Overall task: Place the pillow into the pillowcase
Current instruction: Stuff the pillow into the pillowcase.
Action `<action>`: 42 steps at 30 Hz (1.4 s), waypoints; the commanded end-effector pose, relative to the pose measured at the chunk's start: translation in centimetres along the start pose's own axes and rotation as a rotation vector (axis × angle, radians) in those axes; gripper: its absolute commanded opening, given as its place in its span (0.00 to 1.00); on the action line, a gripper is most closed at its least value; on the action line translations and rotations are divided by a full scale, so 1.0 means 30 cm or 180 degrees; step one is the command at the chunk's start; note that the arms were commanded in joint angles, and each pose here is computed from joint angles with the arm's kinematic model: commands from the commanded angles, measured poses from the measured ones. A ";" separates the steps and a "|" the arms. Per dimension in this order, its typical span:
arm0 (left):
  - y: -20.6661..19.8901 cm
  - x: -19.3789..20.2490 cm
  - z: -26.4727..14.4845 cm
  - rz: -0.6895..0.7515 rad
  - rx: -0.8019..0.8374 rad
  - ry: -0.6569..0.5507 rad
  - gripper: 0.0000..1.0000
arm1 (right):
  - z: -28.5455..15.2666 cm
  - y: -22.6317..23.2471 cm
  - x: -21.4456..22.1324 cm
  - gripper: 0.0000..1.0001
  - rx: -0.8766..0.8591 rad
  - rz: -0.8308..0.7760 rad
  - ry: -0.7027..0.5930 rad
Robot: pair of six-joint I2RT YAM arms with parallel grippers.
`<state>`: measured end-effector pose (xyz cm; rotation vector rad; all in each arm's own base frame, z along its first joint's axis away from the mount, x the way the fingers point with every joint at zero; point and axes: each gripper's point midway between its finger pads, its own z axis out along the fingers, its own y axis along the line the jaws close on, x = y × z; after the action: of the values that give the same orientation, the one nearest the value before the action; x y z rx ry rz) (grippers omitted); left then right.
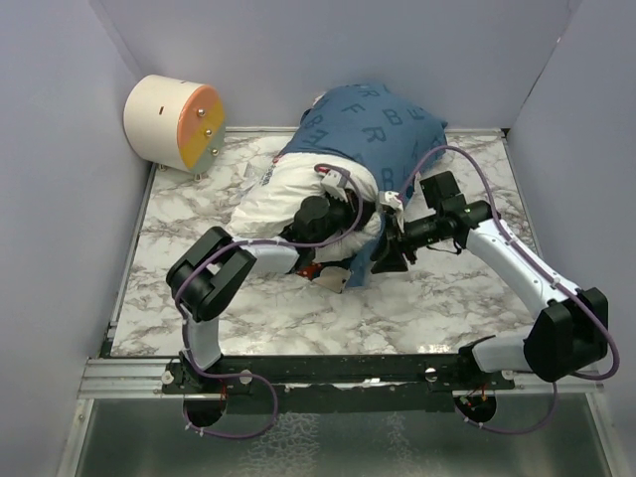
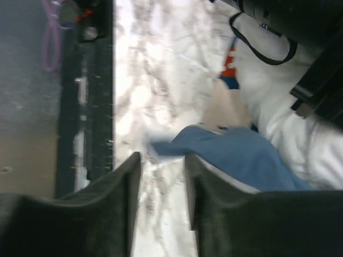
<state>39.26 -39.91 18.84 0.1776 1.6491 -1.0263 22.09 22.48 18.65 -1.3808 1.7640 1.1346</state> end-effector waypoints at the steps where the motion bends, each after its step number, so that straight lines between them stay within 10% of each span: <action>1: -0.011 0.174 -0.191 -0.0271 0.0558 0.0718 0.21 | -0.019 0.139 -0.066 0.47 -0.0352 0.0068 -0.0136; 12: 0.031 0.232 -0.579 -0.0152 -0.0003 0.1203 0.68 | -0.194 0.101 -0.347 0.85 0.0643 -0.0778 -0.0427; 27: -0.053 -0.080 -0.842 -0.0153 -0.0445 0.0752 0.85 | -0.022 -0.282 -0.603 0.68 0.1519 -0.0657 -0.0150; 42: 0.163 -0.262 -0.621 -0.0168 -0.0996 0.0831 0.90 | 0.074 -0.496 -0.470 0.49 0.2066 -0.0543 0.0443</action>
<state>30.01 -21.27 25.06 0.0565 1.9755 -0.7907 38.61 30.16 26.65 -1.2116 1.8223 0.4217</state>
